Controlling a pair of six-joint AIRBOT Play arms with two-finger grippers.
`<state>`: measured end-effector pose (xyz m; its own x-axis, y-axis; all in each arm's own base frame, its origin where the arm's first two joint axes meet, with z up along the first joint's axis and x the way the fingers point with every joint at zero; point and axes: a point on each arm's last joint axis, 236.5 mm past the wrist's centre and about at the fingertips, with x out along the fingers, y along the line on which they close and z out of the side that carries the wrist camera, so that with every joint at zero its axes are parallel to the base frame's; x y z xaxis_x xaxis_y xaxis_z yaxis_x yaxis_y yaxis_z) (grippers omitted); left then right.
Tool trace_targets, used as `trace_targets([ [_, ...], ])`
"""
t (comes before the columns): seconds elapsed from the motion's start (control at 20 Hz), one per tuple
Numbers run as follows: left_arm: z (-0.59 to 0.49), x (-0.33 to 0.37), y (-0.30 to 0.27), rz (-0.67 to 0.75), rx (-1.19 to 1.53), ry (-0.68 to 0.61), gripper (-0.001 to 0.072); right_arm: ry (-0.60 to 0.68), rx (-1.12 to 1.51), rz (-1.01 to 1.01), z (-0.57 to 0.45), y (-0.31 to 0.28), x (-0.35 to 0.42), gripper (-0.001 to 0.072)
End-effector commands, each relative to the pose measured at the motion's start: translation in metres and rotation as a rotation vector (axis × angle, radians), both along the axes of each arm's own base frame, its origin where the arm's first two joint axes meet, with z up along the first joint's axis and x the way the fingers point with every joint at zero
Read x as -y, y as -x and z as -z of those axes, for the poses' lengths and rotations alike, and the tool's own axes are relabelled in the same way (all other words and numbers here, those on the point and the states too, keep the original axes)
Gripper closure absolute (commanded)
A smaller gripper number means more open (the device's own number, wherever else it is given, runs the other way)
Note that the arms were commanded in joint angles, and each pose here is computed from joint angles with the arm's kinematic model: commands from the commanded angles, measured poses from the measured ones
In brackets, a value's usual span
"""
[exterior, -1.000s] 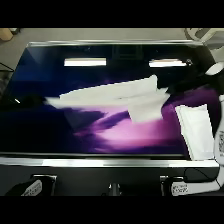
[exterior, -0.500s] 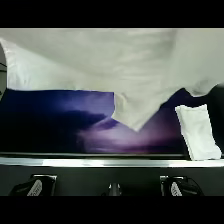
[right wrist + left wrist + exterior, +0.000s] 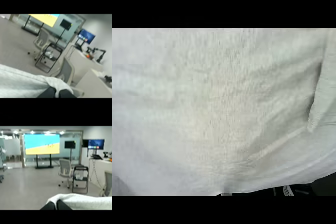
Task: Fold the shirts.
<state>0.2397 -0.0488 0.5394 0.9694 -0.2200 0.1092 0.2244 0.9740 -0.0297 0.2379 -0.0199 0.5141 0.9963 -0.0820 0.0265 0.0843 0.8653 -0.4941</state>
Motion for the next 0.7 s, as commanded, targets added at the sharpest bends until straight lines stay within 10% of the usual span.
trace_targets([
  [0.0, 0.092, -0.018, -0.065, 0.016, -0.316, 0.02, 0.0671, -0.126, -0.446, -0.053, 0.11, -0.057, 0.0, 0.0693],
  [0.35, 0.387, -0.043, -0.175, 0.052, -1.014, 0.076, 0.0671, -0.398, -1.241, -0.172, 0.375, -0.171, -0.005, 0.0693],
  [0.65, 0.505, -0.051, -0.247, -0.054, -1.141, 0.185, 0.067, -0.484, -1.131, -0.191, 0.465, -0.281, -0.025, 0.0692],
])
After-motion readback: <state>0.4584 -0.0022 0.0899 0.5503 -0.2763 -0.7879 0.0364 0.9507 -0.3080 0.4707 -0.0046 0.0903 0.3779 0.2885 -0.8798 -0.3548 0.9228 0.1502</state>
